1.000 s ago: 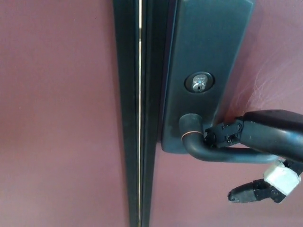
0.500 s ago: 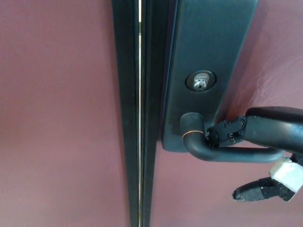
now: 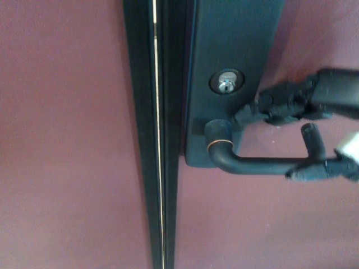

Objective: The robot walks towards the door handle and put its right hand on it and twist the handle

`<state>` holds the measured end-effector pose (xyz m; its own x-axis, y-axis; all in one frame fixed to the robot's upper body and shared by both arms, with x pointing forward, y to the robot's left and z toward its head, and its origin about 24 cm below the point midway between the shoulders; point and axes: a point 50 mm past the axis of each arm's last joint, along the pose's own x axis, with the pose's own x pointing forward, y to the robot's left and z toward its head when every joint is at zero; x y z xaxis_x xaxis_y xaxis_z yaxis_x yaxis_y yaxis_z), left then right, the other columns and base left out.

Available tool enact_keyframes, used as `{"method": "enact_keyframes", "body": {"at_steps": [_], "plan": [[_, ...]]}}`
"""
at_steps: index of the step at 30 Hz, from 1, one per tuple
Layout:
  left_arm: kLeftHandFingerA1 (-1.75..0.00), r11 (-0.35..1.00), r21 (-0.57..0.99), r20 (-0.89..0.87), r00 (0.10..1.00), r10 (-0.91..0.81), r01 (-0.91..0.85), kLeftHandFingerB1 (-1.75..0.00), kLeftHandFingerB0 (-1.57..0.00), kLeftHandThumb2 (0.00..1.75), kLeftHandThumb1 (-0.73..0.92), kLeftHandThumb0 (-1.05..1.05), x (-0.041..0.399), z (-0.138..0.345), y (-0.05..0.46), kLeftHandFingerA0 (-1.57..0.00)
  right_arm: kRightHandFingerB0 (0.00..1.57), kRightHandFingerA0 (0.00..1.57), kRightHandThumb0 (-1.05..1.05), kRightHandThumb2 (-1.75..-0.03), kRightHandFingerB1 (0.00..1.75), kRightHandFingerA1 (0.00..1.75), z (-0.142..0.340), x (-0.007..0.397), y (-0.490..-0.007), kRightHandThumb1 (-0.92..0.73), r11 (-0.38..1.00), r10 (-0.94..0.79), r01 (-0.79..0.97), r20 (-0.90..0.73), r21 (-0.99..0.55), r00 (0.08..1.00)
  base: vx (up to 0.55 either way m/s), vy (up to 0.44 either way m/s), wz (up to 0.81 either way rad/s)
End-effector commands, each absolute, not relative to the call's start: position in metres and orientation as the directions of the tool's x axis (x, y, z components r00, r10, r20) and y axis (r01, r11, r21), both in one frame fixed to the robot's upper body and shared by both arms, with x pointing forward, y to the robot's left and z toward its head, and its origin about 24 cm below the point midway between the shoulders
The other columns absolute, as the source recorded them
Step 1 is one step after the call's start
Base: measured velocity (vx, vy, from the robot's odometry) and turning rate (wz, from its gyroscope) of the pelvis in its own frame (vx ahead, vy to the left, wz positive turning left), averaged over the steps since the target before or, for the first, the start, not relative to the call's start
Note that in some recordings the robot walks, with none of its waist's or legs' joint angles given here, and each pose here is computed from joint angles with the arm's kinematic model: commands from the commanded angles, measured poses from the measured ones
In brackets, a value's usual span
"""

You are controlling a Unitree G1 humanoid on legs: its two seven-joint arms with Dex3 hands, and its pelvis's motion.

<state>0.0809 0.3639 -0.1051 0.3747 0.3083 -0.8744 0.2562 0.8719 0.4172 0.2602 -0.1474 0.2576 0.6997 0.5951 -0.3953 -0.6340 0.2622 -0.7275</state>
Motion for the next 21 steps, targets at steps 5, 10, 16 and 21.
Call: {"method": "enact_keyframes", "body": {"at_steps": [5, 10, 16, 21], "plan": [[-0.47, 0.876, 0.398, -0.889, 0.351, 0.295, 0.271, -0.4, -0.51, 0.57, 0.57, -0.36, 0.071, -0.108, 0.363, -0.69, 0.0, 0.06, -0.78, -0.83, 0.02, 0.25, 0.287, 0.279, -0.163, -0.48, 0.48, 0.529, -0.594, -0.327, -0.646, 0.783, 0.0, 0.0, 0.0], [-0.47, 0.872, 0.402, -0.89, 0.345, 0.299, 0.281, -0.4, -0.52, 0.57, 0.57, -0.36, 0.069, -0.108, 0.362, -0.69, 0.0, 0.06, -0.78, -0.82, 0.02, 0.25, 0.291, 0.277, -0.169, -0.48, 0.514, 0.524, -0.581, -0.306, -0.631, 0.795, 0.0, 0.0, 0.0], [-0.47, 0.877, 0.399, -0.889, 0.346, 0.299, 0.267, -0.4, -0.53, 0.57, 0.57, -0.36, 0.069, -0.108, 0.363, -0.7, 0.0, 0.06, -0.78, -0.82, 0.02, 0.25, 0.307, 0.26, -0.186, -0.48, 0.503, 0.521, -0.528, -0.247, -0.684, 0.817, 0.0, 0.0, 0.0], [-0.47, 0.878, 0.398, -0.888, 0.349, 0.298, 0.264, -0.4, -0.53, 0.57, 0.57, -0.36, 0.069, -0.107, 0.364, -0.7, 0.0, 0.03, -0.72, -0.61, 0.0, 0.27, 0.322, 0.24, -0.202, -0.58, 0.503, 0.526, -0.485, -0.192, -0.716, 0.828, 0.0, 0.0, 0.02]]}}
